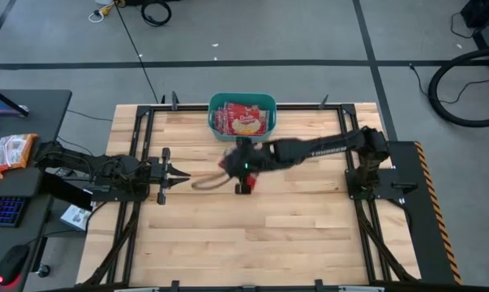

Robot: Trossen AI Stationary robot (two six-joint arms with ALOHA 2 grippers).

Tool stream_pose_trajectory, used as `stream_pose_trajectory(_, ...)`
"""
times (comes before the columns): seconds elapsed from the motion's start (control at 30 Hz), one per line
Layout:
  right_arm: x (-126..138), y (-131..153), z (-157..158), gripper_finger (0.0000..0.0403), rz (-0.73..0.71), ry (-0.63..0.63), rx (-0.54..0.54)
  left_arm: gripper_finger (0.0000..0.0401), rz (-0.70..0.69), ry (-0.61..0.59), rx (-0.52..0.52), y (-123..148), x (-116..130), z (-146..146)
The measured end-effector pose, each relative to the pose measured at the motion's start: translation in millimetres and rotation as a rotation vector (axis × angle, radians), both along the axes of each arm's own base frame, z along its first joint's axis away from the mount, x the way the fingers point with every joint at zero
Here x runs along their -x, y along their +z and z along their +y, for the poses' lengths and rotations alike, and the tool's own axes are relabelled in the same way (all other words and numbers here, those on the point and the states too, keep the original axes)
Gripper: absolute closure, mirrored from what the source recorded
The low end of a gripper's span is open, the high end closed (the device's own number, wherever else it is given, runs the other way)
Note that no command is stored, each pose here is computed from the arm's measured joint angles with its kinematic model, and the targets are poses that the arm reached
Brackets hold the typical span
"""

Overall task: Sort popcorn bags into baskets
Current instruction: Put the popcorn bag into the green bin

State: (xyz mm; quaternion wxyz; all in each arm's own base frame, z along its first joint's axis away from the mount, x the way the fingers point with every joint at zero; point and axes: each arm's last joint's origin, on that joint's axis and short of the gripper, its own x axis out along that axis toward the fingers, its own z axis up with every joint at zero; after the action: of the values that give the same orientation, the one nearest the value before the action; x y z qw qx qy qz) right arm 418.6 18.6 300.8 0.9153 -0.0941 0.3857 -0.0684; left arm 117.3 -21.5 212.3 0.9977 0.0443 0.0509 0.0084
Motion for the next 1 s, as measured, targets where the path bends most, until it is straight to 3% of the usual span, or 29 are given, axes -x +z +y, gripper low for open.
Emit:
stream_pose_trajectory(0.23,1.7,1.0,-67.3,0.0399,0.056,-0.060,0.215,0.0353,0.001,0.000,-0.001,-0.1,0.0,0.0)
stream_pose_trajectory(0.5,1.5,0.3,-121.6,0.0399,0.121,0.036,0.470,0.0353,0.001,-0.003,-0.028,-0.1,0.0,0.0)
stream_pose_trajectory(0.8,-0.3,-60.2,-169.8,0.0392,0.411,0.038,0.500,0.0353,0.016,-0.003,-0.031,-1.5,0.1,0.1)
stream_pose_trajectory(1.0,-1.1,-67.4,-168.9,0.0389,0.458,0.175,0.519,0.0353,0.024,-0.003,-0.034,-2.3,0.3,0.1)
